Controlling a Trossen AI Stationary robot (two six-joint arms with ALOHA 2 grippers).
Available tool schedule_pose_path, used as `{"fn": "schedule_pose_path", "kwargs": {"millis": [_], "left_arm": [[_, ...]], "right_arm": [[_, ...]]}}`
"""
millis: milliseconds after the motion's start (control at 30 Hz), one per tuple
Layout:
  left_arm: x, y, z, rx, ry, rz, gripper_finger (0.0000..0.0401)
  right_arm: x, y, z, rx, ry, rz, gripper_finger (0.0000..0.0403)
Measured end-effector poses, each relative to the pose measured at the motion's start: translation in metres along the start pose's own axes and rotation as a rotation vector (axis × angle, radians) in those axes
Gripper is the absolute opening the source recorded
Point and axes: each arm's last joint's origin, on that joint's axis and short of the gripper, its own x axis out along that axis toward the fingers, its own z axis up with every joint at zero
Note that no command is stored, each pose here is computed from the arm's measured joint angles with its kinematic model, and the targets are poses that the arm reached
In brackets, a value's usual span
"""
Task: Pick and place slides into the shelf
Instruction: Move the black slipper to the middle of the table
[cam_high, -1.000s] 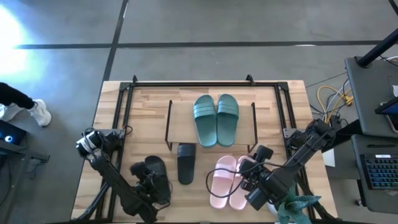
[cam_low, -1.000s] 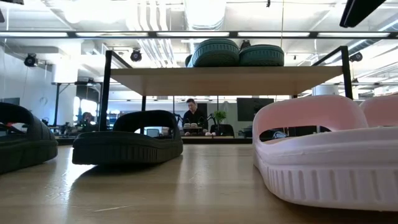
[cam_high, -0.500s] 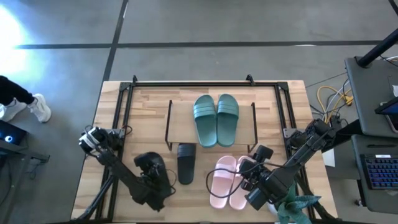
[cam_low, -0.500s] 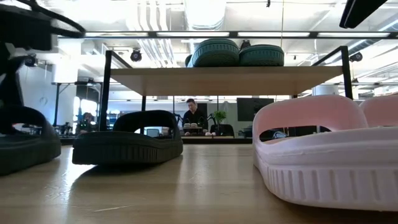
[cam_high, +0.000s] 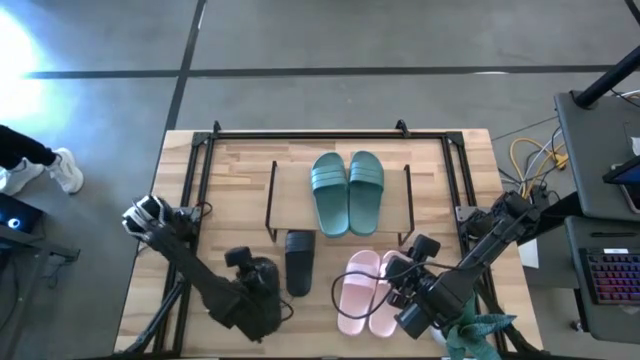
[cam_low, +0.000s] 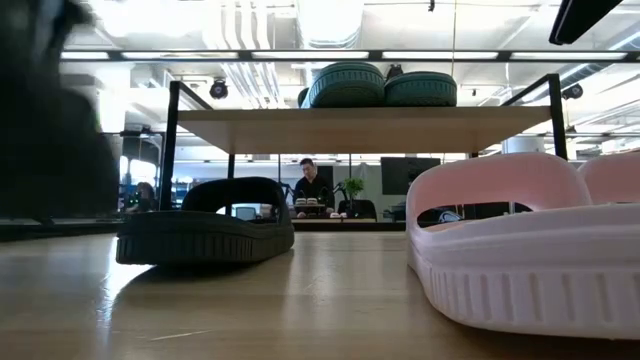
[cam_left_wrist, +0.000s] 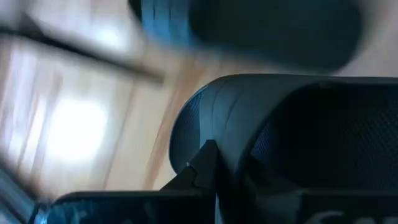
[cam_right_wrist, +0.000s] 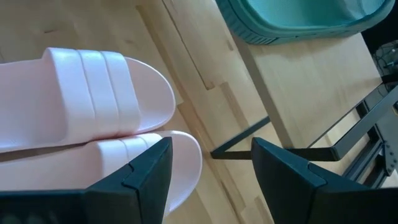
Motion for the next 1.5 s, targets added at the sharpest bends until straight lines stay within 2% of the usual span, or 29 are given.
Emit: {"fn": "schedule_pose_path", "kwargs": {"millis": [100, 200, 300, 400, 600, 700, 900, 1000, 1067, 1167, 1267, 1500], "left_arm": [[-0.039, -0.001, 0.019, 0.017, -0.190, -0.122, 0.0002], [-0.052, -0.007, 0.037, 0.082, -0.302, -0.201, 0.0001], [-0.037, -0.013, 0.058, 0.109, -0.357, -0.199, 0.0001], [-0.011, -0.012, 0.077, 0.137, -0.344, -0.115, 0.0001], [0.018, -0.007, 0.114, 0.047, -0.420, -0.041, 0.0000], [0.027, -0.010, 0.126, 0.058, -0.471, -0.031, 0.0000], [0.047, -0.024, 0.135, 0.081, -0.488, -0.014, 0.0000], [0.048, -0.028, 0.139, 0.039, -0.537, -0.007, 0.0000], [0.048, -0.028, 0.141, 0.003, -0.583, 0.040, 0.0000], [0.053, -0.026, 0.140, -0.014, -0.624, 0.181, 0.0000], [0.069, -0.028, 0.142, -0.013, -0.606, 0.204, 0.0000], [0.107, -0.049, 0.131, 0.081, -0.510, 0.203, 0.0000]], "right_arm": [[-0.001, -0.001, 0.000, 0.009, -0.002, 0.004, 0.0210], [-0.003, -0.004, 0.001, 0.031, -0.014, 0.008, 0.0210], [-0.006, -0.009, 0.003, 0.069, -0.038, 0.015, 0.0210], [-0.012, -0.017, 0.004, 0.102, -0.052, 0.032, 0.0210], [-0.021, -0.032, 0.007, 0.174, -0.066, 0.064, 0.0210], [-0.023, -0.035, 0.007, 0.200, -0.067, 0.075, 0.0210], [-0.024, -0.037, 0.007, 0.210, -0.053, 0.086, 0.0210], [-0.024, -0.037, 0.006, 0.208, -0.040, 0.090, 0.0210], [-0.025, -0.037, 0.006, 0.209, -0.031, 0.094, 0.0210], [-0.024, -0.037, 0.006, 0.209, -0.026, 0.095, 0.0210], [-0.024, -0.037, 0.006, 0.209, -0.026, 0.095, 0.0210], [-0.024, -0.037, 0.006, 0.209, -0.013, 0.099, 0.0210]]}}
